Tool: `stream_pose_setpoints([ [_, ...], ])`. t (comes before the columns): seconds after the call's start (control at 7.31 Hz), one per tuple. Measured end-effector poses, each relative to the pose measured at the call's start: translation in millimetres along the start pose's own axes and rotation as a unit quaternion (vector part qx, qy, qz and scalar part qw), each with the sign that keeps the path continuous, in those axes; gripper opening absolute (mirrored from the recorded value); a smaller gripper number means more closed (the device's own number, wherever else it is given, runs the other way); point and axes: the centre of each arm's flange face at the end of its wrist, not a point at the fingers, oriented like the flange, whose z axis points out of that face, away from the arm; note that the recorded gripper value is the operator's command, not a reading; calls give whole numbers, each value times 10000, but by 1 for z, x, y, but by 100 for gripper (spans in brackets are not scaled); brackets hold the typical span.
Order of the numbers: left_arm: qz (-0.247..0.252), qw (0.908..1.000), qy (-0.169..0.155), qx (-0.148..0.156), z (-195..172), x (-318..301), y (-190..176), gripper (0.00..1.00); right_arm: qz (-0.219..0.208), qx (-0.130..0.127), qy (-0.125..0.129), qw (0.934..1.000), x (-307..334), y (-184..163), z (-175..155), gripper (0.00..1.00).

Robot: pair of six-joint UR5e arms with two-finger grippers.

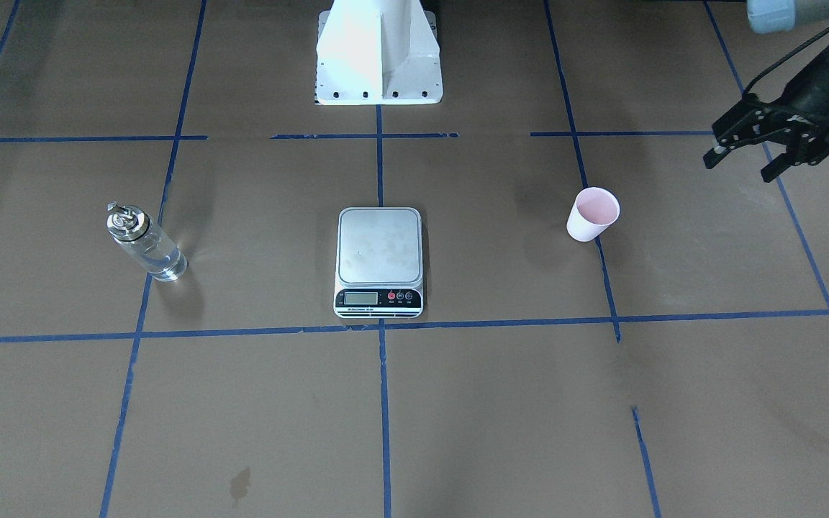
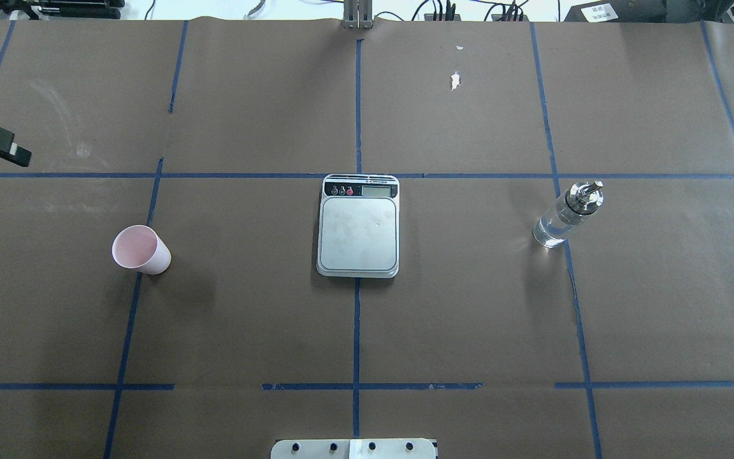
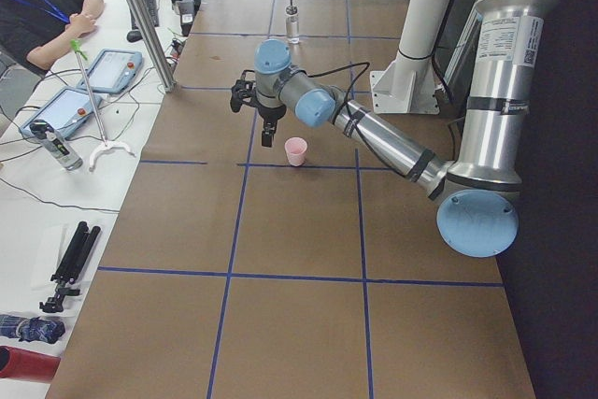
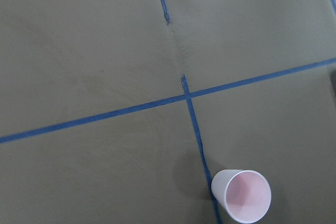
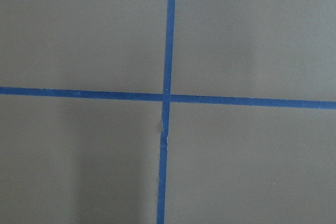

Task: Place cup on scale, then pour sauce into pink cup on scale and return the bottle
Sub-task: 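Move the left gripper down toward the pink paper cup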

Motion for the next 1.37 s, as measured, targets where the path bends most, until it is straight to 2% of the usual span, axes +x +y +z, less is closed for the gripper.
stream_pose_setpoints([
  [0.27,-551,9979,-339,26,56,55,34,100,-44,32,1,10000,-4,-4,-3,100],
  [0.55,-776,9953,-562,145,97,70,49,100,-115,103,1,9999,-11,-9,-10,100],
  [0.96,-852,9932,-738,281,135,49,44,100,-195,190,-10,9996,-20,-13,-19,100],
  [1.37,-876,9922,-866,190,156,35,47,100,-234,225,-20,9995,-24,-13,-22,100],
])
